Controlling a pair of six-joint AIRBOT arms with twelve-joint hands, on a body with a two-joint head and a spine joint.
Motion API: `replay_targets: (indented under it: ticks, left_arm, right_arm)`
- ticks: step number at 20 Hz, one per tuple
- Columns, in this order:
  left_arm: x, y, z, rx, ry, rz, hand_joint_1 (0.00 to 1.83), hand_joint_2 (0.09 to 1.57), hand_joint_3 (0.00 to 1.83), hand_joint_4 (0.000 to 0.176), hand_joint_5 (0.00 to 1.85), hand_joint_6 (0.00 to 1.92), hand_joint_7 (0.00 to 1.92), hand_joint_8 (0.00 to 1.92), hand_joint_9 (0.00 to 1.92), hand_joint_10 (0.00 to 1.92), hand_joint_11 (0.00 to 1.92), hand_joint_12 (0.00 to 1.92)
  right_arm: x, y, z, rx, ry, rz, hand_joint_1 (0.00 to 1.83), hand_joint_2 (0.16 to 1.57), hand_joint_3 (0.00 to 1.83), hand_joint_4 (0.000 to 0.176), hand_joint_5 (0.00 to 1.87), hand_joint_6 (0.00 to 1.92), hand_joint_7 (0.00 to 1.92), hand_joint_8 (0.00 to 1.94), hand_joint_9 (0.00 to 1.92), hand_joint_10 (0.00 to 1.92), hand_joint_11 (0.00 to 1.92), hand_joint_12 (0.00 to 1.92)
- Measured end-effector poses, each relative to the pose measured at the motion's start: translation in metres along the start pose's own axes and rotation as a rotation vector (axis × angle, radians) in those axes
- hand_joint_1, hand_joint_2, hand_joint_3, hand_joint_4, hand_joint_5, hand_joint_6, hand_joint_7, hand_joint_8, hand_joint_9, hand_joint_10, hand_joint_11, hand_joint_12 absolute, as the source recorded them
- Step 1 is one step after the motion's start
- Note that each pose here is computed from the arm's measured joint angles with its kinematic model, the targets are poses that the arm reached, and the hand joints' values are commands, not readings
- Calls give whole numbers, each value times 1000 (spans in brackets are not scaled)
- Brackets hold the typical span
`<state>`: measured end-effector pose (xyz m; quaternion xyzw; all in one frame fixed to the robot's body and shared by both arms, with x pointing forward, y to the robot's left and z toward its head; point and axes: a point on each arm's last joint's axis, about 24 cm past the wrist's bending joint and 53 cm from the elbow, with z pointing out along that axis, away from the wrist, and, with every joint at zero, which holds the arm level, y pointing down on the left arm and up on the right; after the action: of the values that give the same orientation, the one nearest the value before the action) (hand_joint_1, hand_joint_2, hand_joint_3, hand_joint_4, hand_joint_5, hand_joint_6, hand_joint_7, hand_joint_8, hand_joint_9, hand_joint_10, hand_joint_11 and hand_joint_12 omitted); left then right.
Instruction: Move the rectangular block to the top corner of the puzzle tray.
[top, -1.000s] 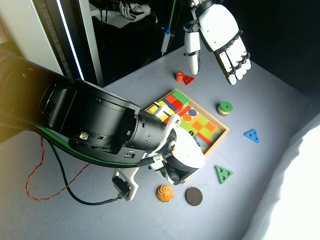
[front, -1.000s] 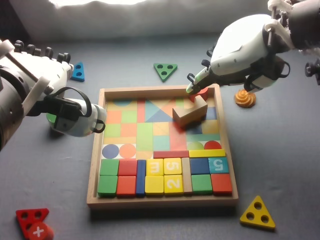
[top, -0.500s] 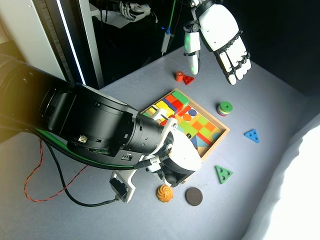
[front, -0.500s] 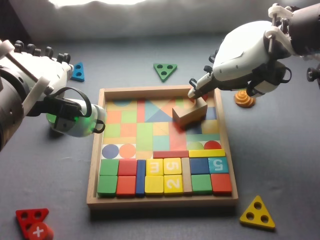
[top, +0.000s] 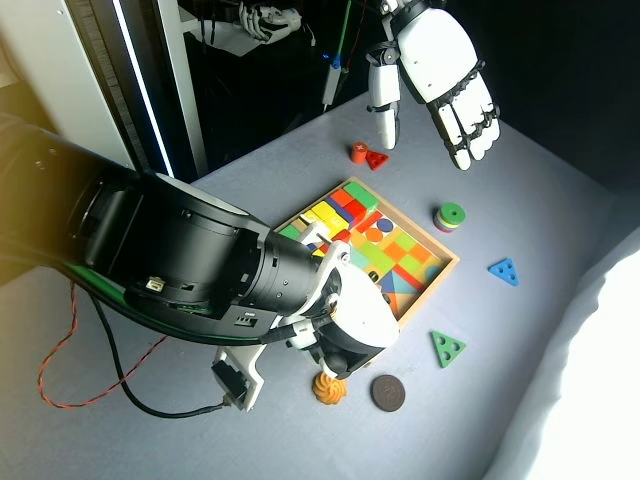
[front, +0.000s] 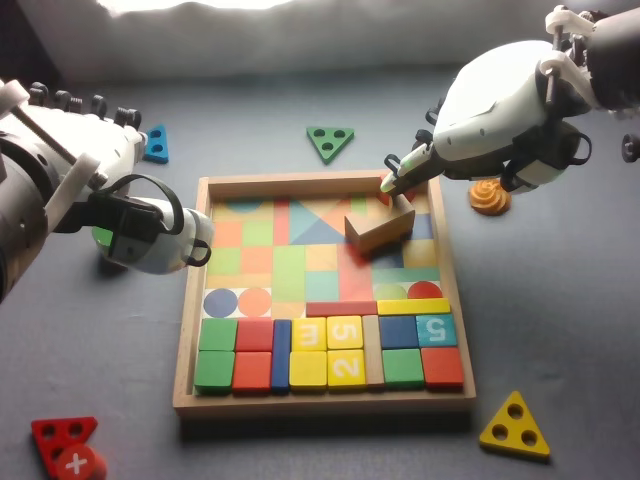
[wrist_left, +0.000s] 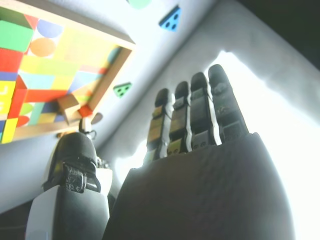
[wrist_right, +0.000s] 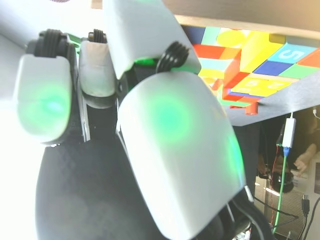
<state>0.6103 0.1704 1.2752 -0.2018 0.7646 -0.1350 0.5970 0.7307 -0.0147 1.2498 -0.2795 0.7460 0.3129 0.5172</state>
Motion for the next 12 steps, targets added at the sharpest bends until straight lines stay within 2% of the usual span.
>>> replay_targets:
  ticks: [1, 2, 3, 5, 8, 9, 10, 12]
  left_arm:
    - [0, 0, 0, 0, 0, 0, 39, 1267, 3, 0, 101, 0, 79, 0, 75, 1, 0, 192]
    - [0, 0, 0, -2, 1, -1, 12, 1272, 4, 0, 107, 2, 82, 2, 79, 3, 0, 199]
    - [0, 0, 0, -2, 1, -1, 29, 1269, 1, 0, 110, 3, 87, 4, 83, 5, 0, 201]
    - [0, 0, 0, -1, 1, 0, 0, 1278, 2, 0, 53, 5, 31, 4, 28, 4, 0, 29]
    - [0, 0, 0, -1, 0, 0, 27, 1276, 0, 0, 73, 8, 34, 3, 27, 2, 4, 7]
    - [0, 0, 0, -1, 1, -1, 13, 1278, 1, 0, 70, 5, 37, 3, 31, 3, 8, 8]
    - [0, 0, 0, 0, 1, -1, 2, 1285, 4, 0, 50, 0, 18, 0, 7, 0, 1, 1]
    - [0, 1, 0, -2, 1, -1, 1, 1285, 3, 0, 44, 0, 7, 0, 3, 0, 0, 0]
  right_arm:
    - [0, 0, 0, -1, 1, 0, 1831, 1164, 0, 0, 265, 4, 977, 1864, 1432, 1921, 1601, 1921]
    - [1, 1, 0, -2, 3, 0, 1831, 1165, 0, 0, 237, 3, 975, 1926, 1428, 1921, 1592, 1921]
    - [1, 1, 0, -2, 3, 0, 1831, 1171, 3, 0, 223, 2, 974, 1867, 1426, 1921, 1576, 1921]
    - [1, 0, 0, -1, 2, 0, 1831, 1165, 0, 0, 204, 2, 1020, 1915, 1459, 1921, 1585, 1921]
    - [1, -2, -1, 2, 2, 5, 1831, 1166, 0, 0, 214, 1, 1103, 1941, 1494, 1921, 1654, 1921]
    - [1, -2, -1, 2, 3, 8, 1831, 1160, 0, 0, 223, 4, 1100, 1941, 1492, 1921, 1641, 1921]
    - [4, -2, -1, 3, 7, 14, 1831, 1161, 0, 0, 233, 6, 1016, 1941, 1441, 1921, 1593, 1921]
    - [7, -3, -1, 3, 14, 19, 1831, 1170, 2, 0, 194, 6, 1071, 1941, 1445, 1921, 1586, 1921]
